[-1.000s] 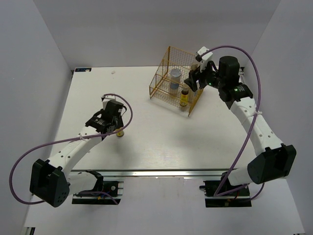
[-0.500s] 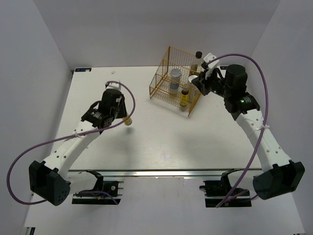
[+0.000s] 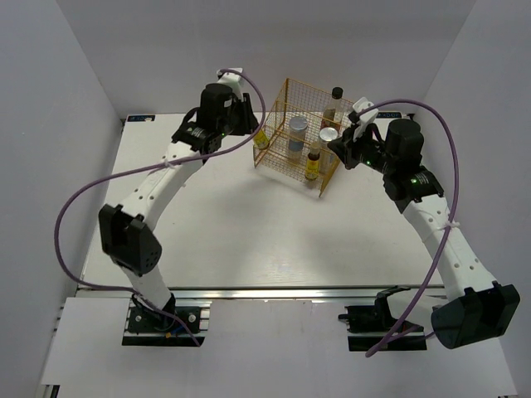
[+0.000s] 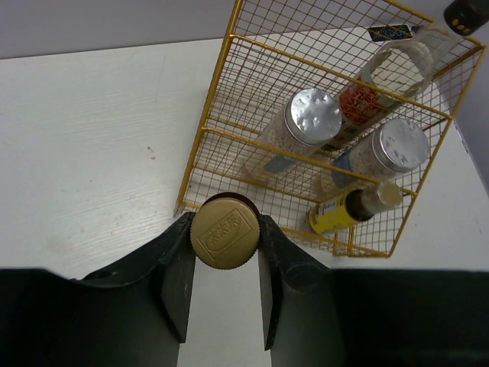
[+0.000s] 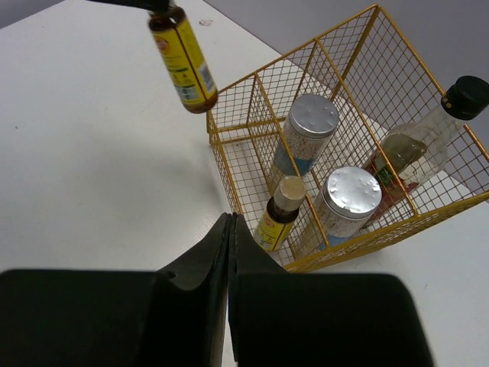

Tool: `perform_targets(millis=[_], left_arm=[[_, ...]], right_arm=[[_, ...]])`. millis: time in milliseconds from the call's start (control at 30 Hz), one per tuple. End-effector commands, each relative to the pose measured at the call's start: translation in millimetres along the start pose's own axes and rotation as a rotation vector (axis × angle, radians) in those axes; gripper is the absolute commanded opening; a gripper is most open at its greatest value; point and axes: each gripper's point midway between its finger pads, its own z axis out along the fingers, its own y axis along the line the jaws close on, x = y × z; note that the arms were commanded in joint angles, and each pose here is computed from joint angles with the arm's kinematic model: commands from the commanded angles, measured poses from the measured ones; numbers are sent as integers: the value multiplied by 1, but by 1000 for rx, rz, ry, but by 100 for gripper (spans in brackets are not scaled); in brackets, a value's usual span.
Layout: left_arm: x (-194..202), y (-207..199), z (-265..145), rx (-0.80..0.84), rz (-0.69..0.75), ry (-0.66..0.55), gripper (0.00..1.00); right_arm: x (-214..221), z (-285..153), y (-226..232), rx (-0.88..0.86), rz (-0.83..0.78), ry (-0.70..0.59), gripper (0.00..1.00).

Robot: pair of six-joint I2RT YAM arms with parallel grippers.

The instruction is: Organize the condiment bottles

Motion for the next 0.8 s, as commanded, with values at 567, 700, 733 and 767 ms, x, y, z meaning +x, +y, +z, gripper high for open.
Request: perform_targets(millis=[567, 700, 733, 767], left_arm=[[-3, -59, 80, 68, 81, -54, 0], [21, -61, 90, 49, 119, -8, 0], [24, -59, 92, 38, 128, -4, 0], [31, -58, 96, 31, 136, 8, 0]], right_arm=[[6, -11, -13, 75, 33, -30, 0], [10, -11, -15, 80, 38, -24, 0], [10, -11, -15, 79, 38, -23, 0], [12, -10, -15, 80, 39, -20, 0]])
